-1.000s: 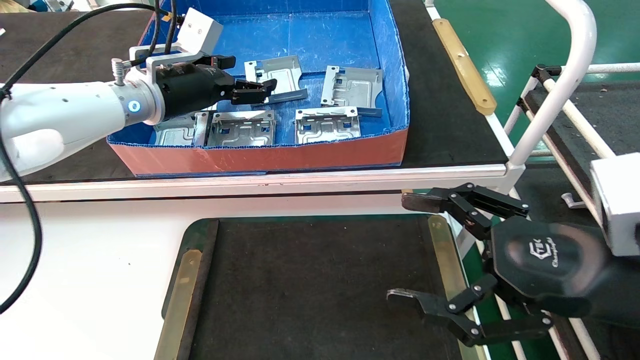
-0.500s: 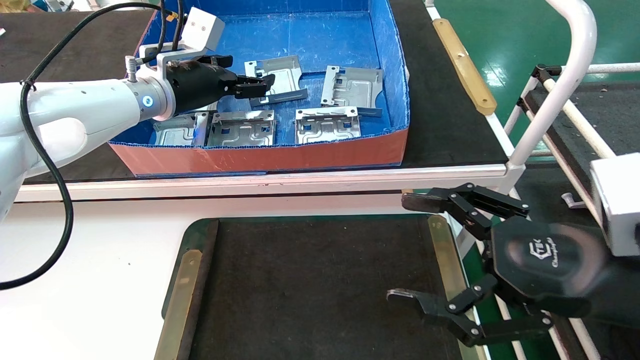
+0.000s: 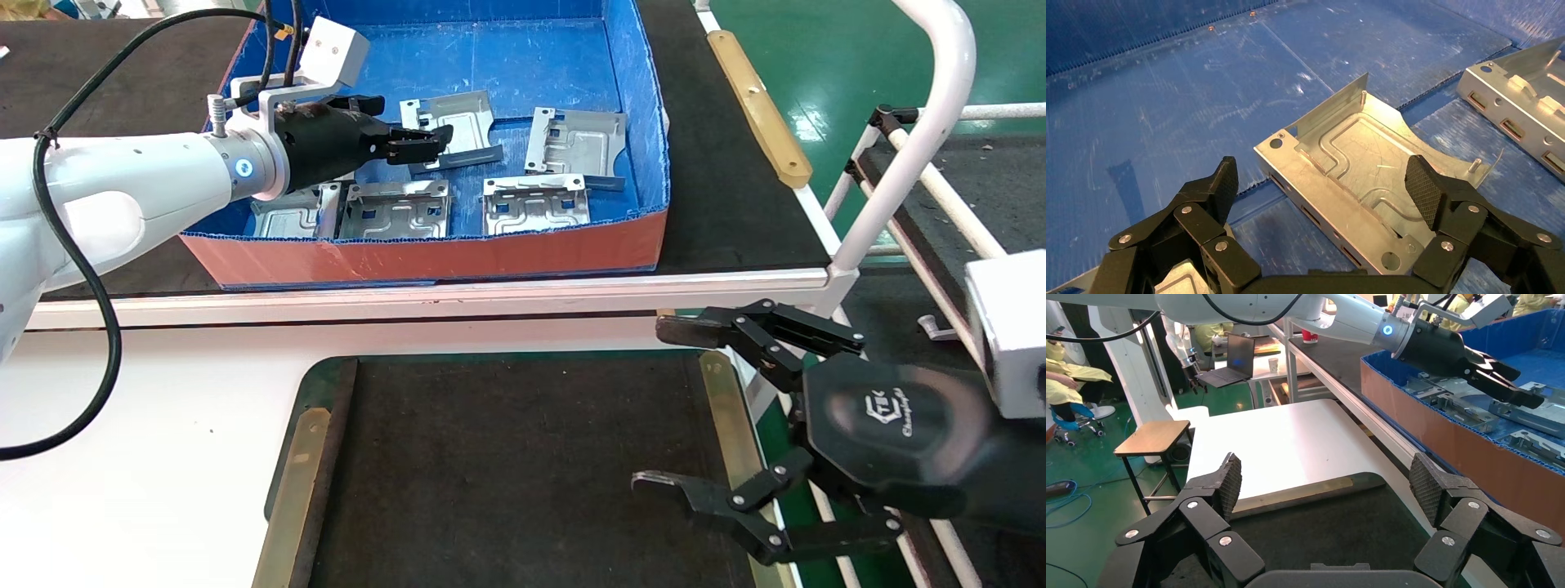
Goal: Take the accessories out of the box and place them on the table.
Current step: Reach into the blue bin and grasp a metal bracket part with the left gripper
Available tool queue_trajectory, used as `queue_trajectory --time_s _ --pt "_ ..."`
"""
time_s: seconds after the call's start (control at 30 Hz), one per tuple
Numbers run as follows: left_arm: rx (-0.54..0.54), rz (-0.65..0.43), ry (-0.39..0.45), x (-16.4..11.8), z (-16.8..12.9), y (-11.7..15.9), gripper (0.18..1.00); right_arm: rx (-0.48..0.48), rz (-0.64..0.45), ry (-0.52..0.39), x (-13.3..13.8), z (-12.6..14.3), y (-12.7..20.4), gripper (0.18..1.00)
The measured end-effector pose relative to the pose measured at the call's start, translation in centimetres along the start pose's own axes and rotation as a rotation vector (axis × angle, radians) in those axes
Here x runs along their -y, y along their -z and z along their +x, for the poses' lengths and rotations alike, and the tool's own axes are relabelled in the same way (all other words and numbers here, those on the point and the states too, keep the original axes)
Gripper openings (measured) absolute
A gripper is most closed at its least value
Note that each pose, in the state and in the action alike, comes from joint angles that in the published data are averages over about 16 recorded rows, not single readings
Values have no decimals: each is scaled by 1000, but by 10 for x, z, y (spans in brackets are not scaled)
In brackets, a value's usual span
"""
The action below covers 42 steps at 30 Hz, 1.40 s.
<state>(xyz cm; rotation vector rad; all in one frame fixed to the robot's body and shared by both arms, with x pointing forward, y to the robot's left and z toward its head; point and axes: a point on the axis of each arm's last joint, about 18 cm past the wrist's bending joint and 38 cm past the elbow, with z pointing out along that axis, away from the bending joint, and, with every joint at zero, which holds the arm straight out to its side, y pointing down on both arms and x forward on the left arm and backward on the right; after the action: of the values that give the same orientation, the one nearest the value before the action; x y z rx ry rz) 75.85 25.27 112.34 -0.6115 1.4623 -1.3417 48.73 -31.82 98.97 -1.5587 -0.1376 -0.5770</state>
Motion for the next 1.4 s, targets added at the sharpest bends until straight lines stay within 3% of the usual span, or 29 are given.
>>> queue_trajectory --time_s 0.4,0.6,1.13,1.4 --pt "1 2 -5 0 0 0 952 0 0 0 0 0 0 907" --pt "2 2 -7 0 0 0 885 0 0 0 0 0 0 812" --pt "4 1 -9 0 -1 1 535 0 0 0 0 0 0 433" --pt "4 1 -10 0 -1 1 377 0 0 0 0 0 0 303"
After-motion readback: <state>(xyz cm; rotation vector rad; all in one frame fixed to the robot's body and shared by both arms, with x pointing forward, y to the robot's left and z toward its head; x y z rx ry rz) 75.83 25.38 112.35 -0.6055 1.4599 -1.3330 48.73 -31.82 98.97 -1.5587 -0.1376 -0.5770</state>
